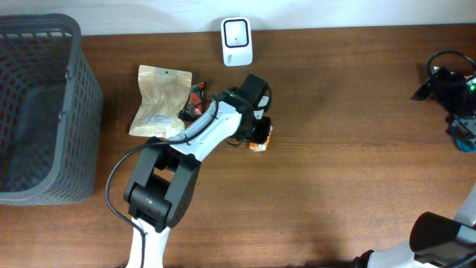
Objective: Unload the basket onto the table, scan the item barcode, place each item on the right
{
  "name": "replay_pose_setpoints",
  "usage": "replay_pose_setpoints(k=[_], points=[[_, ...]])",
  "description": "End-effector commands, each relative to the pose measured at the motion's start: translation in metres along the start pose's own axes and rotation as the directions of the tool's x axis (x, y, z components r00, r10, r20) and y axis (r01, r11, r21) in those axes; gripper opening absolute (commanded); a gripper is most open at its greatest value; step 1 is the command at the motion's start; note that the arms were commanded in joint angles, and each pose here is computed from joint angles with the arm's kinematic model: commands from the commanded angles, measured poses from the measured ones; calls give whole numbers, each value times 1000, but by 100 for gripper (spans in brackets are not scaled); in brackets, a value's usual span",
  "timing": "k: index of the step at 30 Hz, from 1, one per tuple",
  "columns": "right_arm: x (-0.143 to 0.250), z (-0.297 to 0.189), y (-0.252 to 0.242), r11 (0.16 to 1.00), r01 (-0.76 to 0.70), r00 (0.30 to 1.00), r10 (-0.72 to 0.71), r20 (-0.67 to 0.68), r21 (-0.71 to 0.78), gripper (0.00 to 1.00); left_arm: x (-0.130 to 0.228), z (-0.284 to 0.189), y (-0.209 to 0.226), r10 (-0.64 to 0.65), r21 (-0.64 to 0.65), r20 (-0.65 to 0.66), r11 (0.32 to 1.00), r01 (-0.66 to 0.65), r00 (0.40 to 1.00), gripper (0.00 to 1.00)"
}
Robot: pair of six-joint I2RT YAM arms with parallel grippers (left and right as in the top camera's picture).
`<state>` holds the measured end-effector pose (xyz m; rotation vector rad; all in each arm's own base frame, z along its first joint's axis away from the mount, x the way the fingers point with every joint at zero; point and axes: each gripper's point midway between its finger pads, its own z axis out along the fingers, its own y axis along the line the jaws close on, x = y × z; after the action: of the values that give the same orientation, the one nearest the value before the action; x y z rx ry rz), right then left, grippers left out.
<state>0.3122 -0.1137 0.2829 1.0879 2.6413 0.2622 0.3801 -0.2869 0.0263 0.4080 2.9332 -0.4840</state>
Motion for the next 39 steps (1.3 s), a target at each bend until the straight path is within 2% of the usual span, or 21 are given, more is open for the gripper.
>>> replay_pose_setpoints(k=[1,2,3,6,8,11,15,19,20,21,22,24,26,31,36,39], points=[[1,-2,-1,1000,15,1000,-15,10,13,99,-23,-20,17,-31,-60,34,998,33,999,32],[1,-2,-1,1000,15,1000,-15,10,13,98,-26,-27,15,-33,-58,36,998,35,999,29],[1,-2,-1,1000,15,1000,-15,10,13,98,-28,-32,13,-33,-55,35,998,35,999,20],[1,-2,-1,1000,15,1000,-15,10,13,99,-28,-42,-4,-28,6,16,1000,28,999,0],[1,-2,-1,1000,15,1000,-15,10,13,98,-23,-41,-16,-19,54,-4,998,19,1000,0],[1,-2,-1,1000,15,1000,-15,10,13,98,-22,-39,-17,-4,22,1,1000,4,1000,0],[1,-2,-1,1000,16,1000,-16,10,12,98,-28,-43,24,-17,-186,42,982,25,999,0],[1,-2,-1,1000,15,1000,-15,10,13,98,-28,-52,58,-99,-200,28,974,103,995,0],[1,-2,-1,1000,16,1000,-16,10,12,98,-26,-52,60,-119,-173,14,978,119,993,3],[1,-2,-1,1000,15,1000,-15,10,13,98,-24,-53,59,-133,-143,-3,981,131,991,19],[1,-2,-1,1000,16,1000,-16,10,13,98,-21,-52,57,-144,-115,-22,983,140,989,30],[1,-2,-1,1000,15,1000,-15,10,13,98,-16,-49,50,-153,-63,-56,987,149,987,42],[1,-2,-1,1000,16,1000,-16,10,12,99,-11,-42,40,-149,-17,-84,989,148,985,50],[1,-2,-1,1000,16,1000,-16,10,13,98,6,-8,20,-132,50,-180,988,143,975,48],[1,-2,-1,1000,16,1000,-16,10,12,98,22,16,7,-130,112,-267,980,164,955,27],[1,-2,-1,1000,15,1000,-15,10,13,98,22,20,5,-126,115,-268,980,161,955,25]])
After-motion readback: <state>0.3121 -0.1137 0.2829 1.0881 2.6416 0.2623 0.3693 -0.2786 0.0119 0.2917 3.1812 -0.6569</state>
